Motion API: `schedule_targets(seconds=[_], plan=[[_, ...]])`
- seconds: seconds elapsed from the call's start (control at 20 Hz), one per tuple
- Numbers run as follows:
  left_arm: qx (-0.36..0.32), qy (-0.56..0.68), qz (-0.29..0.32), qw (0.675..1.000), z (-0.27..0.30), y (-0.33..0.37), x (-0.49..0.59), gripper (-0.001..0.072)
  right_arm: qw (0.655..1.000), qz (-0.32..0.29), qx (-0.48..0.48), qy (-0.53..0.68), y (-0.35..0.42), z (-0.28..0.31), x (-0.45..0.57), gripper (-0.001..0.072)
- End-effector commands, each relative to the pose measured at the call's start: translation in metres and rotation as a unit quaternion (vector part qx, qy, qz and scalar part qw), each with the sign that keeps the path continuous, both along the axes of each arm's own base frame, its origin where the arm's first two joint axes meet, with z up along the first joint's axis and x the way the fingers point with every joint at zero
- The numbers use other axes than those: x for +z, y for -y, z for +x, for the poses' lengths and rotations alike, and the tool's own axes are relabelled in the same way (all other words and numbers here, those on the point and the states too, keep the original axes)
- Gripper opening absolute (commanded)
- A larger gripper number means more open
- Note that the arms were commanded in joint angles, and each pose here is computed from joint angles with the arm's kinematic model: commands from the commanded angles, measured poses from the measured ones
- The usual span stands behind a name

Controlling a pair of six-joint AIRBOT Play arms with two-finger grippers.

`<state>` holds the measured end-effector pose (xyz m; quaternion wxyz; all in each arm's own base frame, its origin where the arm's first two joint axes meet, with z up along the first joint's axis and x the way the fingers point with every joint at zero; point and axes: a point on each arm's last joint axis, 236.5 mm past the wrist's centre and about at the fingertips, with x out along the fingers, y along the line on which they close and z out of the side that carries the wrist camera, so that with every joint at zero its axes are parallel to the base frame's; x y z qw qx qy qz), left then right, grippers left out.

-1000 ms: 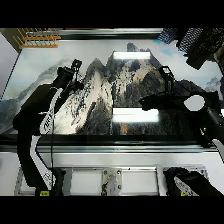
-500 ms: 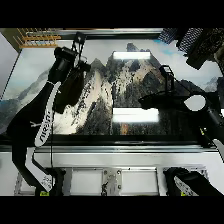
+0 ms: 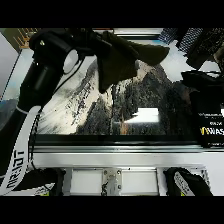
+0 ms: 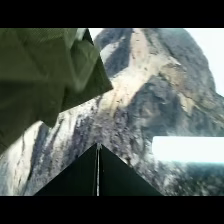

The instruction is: Fold the clothes and pants, and hang the long-sleeved shirts on hangers.

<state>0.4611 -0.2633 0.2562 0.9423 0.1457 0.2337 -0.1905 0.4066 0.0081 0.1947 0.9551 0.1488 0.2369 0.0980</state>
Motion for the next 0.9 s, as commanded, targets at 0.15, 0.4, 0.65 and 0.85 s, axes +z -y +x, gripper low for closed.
schedule_targets(seconds=[0.15,0.4,0.65,0.85], plan=[[-0.037,-0.256,0.024,0.966,-0.091,0.015,-0.212,0.0021,0.988,0.040,0.041,-0.146,-0.003,-0.027,-0.081,0.0306],[-0.018,-0.390,0.038,0.920,-0.165,-0.010,-0.323,0.0021,0.937,0.114,0.071,-0.322,-0.041,-0.071,-0.200,0.0587],[-0.011,-0.418,0.058,0.906,-0.184,-0.025,-0.344,0.0021,0.875,0.127,0.120,-0.451,-0.112,-0.117,-0.274,0.0587],[-0.011,-0.417,0.057,0.907,-0.184,-0.024,-0.344,0.0021,0.857,0.112,0.143,-0.482,-0.154,-0.129,-0.304,0.0587]])
